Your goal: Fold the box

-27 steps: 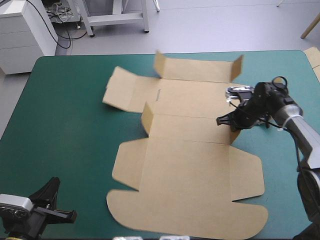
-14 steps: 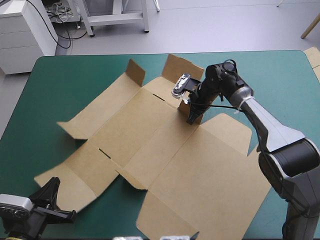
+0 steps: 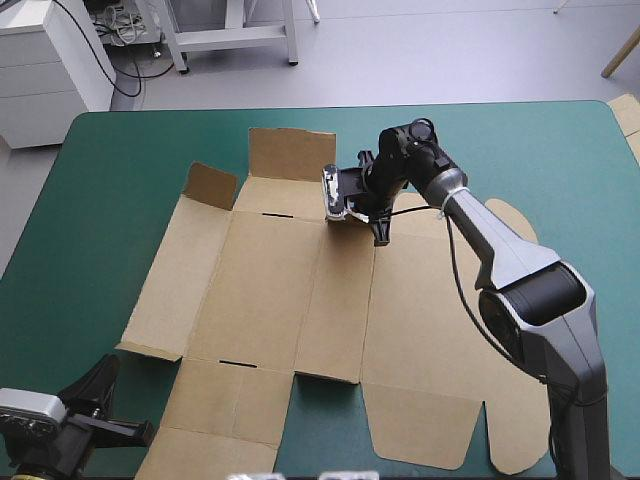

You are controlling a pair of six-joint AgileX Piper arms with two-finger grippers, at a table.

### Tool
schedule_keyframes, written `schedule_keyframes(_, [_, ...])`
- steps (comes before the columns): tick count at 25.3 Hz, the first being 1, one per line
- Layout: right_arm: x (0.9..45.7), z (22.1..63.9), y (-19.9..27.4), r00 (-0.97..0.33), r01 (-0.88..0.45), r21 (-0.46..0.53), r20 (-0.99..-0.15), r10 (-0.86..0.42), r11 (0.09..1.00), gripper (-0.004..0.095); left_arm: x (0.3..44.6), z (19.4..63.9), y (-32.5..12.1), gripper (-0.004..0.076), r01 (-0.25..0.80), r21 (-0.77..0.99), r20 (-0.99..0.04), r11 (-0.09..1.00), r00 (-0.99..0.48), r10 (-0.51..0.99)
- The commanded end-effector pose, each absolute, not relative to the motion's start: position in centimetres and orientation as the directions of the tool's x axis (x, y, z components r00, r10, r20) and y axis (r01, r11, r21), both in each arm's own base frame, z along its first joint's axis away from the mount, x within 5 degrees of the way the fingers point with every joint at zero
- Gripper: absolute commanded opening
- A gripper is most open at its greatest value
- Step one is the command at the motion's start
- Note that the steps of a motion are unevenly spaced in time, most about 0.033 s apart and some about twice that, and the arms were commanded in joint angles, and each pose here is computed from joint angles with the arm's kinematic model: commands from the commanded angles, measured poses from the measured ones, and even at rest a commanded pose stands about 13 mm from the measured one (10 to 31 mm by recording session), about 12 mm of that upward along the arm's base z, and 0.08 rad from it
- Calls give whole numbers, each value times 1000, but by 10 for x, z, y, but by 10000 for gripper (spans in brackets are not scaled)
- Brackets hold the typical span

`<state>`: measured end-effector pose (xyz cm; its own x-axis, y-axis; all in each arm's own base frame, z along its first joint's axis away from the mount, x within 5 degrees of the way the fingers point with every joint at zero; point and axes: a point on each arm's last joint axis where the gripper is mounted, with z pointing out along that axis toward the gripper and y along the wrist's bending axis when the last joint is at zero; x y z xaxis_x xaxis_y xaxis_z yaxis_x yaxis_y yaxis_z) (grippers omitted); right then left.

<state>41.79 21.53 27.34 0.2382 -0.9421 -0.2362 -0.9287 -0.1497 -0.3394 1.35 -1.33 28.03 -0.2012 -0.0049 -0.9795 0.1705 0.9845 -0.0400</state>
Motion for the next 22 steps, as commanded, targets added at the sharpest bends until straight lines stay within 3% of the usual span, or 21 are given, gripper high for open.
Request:
schedule_keyframes(1, [411,305,221,360,-856,-457,-192,-913,-242,-22,9,294,-13,-8,177,-56,-994,983,-101,-39])
schedule_keyframes(7, [409,297,237,448,-815,-478,-157,-880,-329,-22,9,294,-13,-8,177,-56,-994,983,-101,-39])
schedule_keyframes(14, [398,299,252,488,-796,-480,-147,-861,-369,-22,9,294,-13,-8,177,-56,-994,983,-101,-39])
schedule_keyframes(18, [402,302,242,505,-768,-491,-70,-860,-411,-22,9,294,-13,-8,177,-56,-994,983,-101,-39])
schedule_keyframes(22, [401,321,218,486,-795,-481,-140,-863,-370,-22,9,294,-13,-8,177,-56,-994,983,-101,-39])
